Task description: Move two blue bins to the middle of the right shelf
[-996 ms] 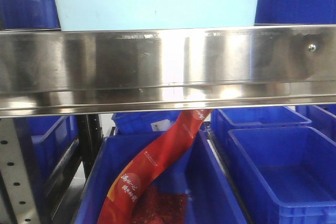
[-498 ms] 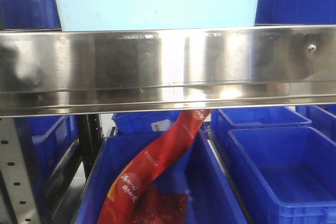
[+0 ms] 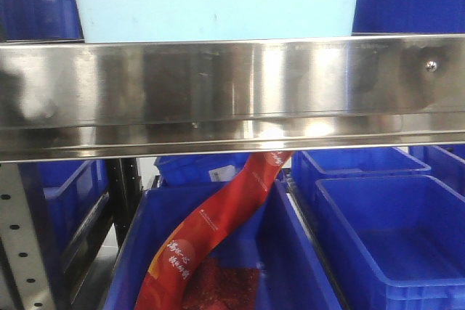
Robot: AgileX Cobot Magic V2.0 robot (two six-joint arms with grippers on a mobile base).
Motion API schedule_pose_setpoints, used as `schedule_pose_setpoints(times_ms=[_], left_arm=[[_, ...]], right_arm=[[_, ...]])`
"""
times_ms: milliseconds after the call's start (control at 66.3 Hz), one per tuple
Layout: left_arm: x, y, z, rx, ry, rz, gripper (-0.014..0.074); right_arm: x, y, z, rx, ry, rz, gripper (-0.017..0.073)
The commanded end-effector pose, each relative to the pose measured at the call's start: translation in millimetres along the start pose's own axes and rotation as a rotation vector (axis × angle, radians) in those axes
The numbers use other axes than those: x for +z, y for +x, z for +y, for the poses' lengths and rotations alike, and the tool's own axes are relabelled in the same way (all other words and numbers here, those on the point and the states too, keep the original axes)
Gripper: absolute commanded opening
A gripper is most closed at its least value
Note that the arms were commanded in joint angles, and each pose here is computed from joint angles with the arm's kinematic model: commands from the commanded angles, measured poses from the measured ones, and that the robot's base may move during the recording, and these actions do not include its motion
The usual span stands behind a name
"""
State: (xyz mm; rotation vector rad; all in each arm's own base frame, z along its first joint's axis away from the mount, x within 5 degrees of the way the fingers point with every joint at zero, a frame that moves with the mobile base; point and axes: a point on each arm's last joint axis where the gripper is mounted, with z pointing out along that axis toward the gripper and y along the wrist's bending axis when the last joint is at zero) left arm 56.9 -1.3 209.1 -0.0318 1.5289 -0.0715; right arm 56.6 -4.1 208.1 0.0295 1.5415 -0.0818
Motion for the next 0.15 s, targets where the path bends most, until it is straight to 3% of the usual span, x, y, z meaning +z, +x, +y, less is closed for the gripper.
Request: schedule_pose_setpoints(times_ms=[0,136], left_arm=[[-0.5,-1.8,-0.1,0.001,0.000,-0.019,-0.0111],[-0.5,-1.8,-0.1,0.001,0.000,-0.019,-0.0111]], right_arm=[[-0.4,-2.4,0.2,0.007,-0.003,-0.028,-0.0163],[-0.4,-2.4,0.2,0.007,-0.003,-0.028,-0.0163]])
